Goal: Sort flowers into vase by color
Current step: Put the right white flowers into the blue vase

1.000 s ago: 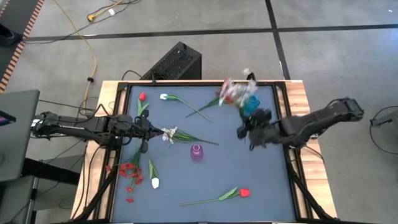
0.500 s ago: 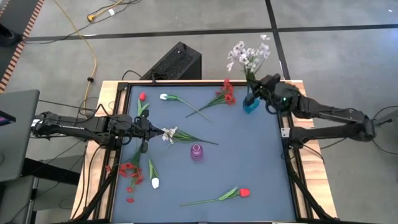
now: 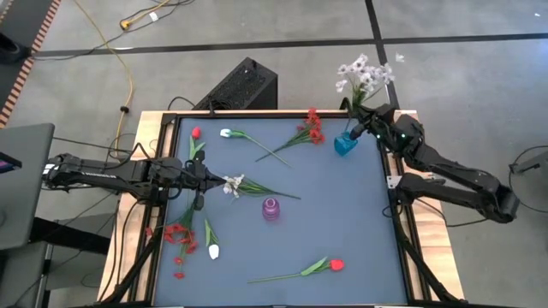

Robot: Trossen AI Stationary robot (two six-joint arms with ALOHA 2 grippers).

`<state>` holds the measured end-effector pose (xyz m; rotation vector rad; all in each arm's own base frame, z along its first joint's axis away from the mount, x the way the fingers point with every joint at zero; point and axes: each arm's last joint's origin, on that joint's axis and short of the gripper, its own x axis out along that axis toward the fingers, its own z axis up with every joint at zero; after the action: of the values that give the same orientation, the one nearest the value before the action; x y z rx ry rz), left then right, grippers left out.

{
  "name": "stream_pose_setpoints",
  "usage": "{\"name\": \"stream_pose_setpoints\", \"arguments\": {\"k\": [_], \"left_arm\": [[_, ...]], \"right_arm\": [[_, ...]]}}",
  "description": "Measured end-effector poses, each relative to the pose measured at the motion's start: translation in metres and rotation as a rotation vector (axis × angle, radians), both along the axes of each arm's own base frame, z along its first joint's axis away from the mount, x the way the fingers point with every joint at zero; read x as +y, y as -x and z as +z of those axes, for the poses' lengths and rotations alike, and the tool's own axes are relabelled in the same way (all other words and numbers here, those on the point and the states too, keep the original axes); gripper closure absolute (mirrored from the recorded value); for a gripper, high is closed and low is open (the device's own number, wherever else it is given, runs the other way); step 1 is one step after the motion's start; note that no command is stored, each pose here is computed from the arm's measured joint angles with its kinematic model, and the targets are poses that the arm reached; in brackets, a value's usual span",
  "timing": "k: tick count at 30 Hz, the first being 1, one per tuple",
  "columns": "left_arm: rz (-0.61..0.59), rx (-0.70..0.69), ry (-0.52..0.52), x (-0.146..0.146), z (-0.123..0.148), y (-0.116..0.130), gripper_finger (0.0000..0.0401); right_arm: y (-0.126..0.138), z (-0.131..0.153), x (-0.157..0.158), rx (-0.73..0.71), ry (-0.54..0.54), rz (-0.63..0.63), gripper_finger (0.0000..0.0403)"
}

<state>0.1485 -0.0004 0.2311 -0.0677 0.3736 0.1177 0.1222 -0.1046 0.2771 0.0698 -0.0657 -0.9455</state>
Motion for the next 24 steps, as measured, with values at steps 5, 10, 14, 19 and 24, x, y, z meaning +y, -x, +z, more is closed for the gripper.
{"name": "stream_pose_setpoints", "arguments": {"k": [5, 10, 14, 19, 24], "left_arm": [[0.001, 0.007, 0.003, 0.0, -0.001, 0.0, 0.0401], [0.007, 0.004, 0.018, 0.0, -0.001, 0.0, 0.0401], [0.01, 0.003, 0.026, 0.0, 0.0, 0.0, 0.0401], [0.012, 0.0, 0.027, 0.0, 0.0, 0.0, 0.0401], [0.015, -0.001, 0.034, 0.0, 0.0, 0.0, 0.0401]], "right_arm": [[0.001, -0.003, 0.001, 0.035, -0.002, 0.002, 0.0372], [0.001, -0.005, 0.0, 0.074, 0.011, -0.022, 0.0372], [0.002, -0.005, -0.001, 0.082, 0.013, -0.033, 0.0372], [0.002, -0.01, -0.002, 0.117, -0.021, -0.036, 0.0372], [0.003, -0.019, -0.001, 0.17, -0.096, -0.035, 0.0343]]}}
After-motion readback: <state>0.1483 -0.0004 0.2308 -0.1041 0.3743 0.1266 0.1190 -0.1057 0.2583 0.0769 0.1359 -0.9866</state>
